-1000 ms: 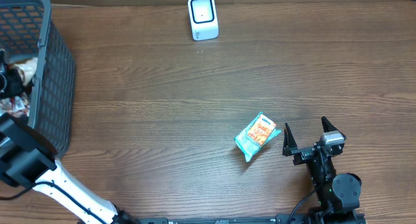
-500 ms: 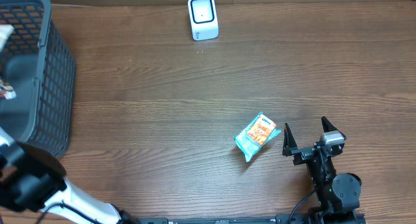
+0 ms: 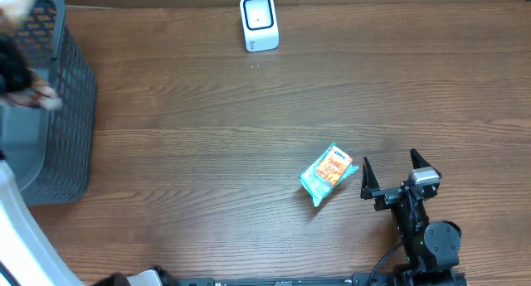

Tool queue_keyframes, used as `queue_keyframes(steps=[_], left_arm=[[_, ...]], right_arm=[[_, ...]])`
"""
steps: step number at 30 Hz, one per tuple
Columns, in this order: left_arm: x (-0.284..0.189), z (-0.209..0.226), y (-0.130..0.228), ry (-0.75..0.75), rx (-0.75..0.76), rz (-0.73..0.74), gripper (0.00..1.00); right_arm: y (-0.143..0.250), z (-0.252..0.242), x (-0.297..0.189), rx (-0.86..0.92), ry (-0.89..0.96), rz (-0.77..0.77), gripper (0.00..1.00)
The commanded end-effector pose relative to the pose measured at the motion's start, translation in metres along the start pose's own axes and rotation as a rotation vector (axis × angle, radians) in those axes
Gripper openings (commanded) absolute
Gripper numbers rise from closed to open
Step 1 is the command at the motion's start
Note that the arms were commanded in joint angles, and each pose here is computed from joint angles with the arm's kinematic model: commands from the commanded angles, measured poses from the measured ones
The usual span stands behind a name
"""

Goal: Scan the item barcode
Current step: 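Grasp the red-and-white snack packet and lift it out with the left gripper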

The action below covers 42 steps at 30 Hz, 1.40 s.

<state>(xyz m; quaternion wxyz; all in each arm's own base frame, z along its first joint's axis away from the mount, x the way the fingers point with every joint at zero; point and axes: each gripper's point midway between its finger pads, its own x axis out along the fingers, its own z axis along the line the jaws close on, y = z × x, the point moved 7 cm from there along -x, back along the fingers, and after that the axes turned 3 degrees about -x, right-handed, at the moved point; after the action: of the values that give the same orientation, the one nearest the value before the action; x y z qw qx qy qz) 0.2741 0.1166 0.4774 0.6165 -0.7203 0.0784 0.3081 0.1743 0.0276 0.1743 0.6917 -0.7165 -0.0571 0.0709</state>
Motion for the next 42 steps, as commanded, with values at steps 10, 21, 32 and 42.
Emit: queue_keyframes(steps=[10, 21, 32, 42], left_arm=[[0.055, -0.104, 0.111, 0.213, 0.144, 0.517, 0.05], [0.122, -0.159, 0.265, 0.252, 0.210, 0.767, 0.04], [0.145, -0.182, 0.344, 0.250, 0.232, 0.738, 0.05], [0.159, -0.190, 0.373, 0.244, 0.247, 0.811, 0.39]], right_arm=[[0.003, -0.001, 0.000, 0.002, 0.010, 0.000, 1.00], [0.003, -0.001, 0.000, 0.002, 0.010, 0.000, 1.00], [0.003, -0.001, 0.000, 0.002, 0.010, 0.000, 1.00], [0.003, -0.001, 0.000, 0.002, 0.010, 0.000, 1.00]])
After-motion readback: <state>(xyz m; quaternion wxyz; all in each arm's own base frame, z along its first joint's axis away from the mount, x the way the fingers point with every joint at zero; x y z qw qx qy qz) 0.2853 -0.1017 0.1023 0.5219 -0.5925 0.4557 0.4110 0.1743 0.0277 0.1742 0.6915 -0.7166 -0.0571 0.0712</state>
